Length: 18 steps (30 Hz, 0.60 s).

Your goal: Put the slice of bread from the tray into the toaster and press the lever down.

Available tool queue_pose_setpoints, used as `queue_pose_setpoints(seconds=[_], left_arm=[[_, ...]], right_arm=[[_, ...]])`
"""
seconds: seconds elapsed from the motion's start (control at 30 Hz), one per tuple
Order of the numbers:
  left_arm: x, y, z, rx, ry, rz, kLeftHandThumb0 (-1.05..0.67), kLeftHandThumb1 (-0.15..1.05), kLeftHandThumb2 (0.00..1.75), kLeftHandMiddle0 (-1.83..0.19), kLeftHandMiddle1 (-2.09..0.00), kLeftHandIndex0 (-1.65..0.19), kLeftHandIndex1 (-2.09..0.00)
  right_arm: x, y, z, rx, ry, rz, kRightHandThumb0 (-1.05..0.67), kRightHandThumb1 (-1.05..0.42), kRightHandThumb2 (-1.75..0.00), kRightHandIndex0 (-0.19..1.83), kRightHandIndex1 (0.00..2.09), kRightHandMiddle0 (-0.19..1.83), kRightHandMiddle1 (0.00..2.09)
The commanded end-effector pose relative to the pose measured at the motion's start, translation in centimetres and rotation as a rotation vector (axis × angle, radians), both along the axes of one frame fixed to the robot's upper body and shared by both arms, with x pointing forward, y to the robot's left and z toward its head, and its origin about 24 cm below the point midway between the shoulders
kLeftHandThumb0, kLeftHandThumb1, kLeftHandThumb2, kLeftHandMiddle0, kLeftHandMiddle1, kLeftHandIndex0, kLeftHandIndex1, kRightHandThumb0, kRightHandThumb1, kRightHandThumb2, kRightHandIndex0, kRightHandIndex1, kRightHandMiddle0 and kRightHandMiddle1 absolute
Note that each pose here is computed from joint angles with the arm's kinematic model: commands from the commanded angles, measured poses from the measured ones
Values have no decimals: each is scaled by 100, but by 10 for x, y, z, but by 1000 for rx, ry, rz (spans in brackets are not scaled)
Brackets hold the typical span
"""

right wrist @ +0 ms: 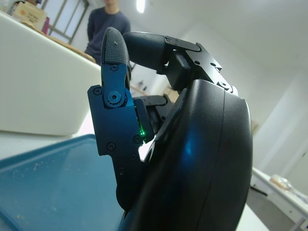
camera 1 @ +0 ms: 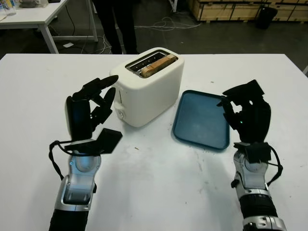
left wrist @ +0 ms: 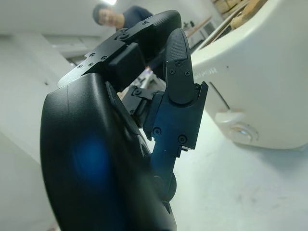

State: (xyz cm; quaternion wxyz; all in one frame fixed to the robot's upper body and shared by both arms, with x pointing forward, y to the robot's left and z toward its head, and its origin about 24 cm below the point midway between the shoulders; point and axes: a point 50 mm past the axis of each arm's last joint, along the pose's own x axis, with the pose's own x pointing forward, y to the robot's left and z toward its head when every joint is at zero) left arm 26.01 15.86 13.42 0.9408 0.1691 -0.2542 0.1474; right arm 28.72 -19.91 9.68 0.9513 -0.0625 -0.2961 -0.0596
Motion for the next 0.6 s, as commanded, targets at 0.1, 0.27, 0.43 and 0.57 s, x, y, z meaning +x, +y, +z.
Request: queue_pose_setpoints(seconds=[0.1,0.27,0.43,0.57], left_arm=[[-3,0,-1,-79,-10,7,-43,92,27,-51,-172,-46,-135],[-3,1,-8,-76,-5,53,-44,92,25,-58,-174,-37,-160],[-3,1,-9,-68,-15,61,-42,92,25,-61,-175,-37,-163],[-2,0,-9,-69,-13,62,-43,92,24,-64,-175,-41,-161]], right_arm=[[7,1,8,38,-9,-13,-47,-92,-26,71,145,76,82],[8,0,8,60,0,-21,-44,-92,-21,77,127,95,39],[8,1,9,63,6,-25,-45,-92,-21,78,122,100,28],[7,2,9,66,6,-22,-45,-92,-21,77,130,104,25]])
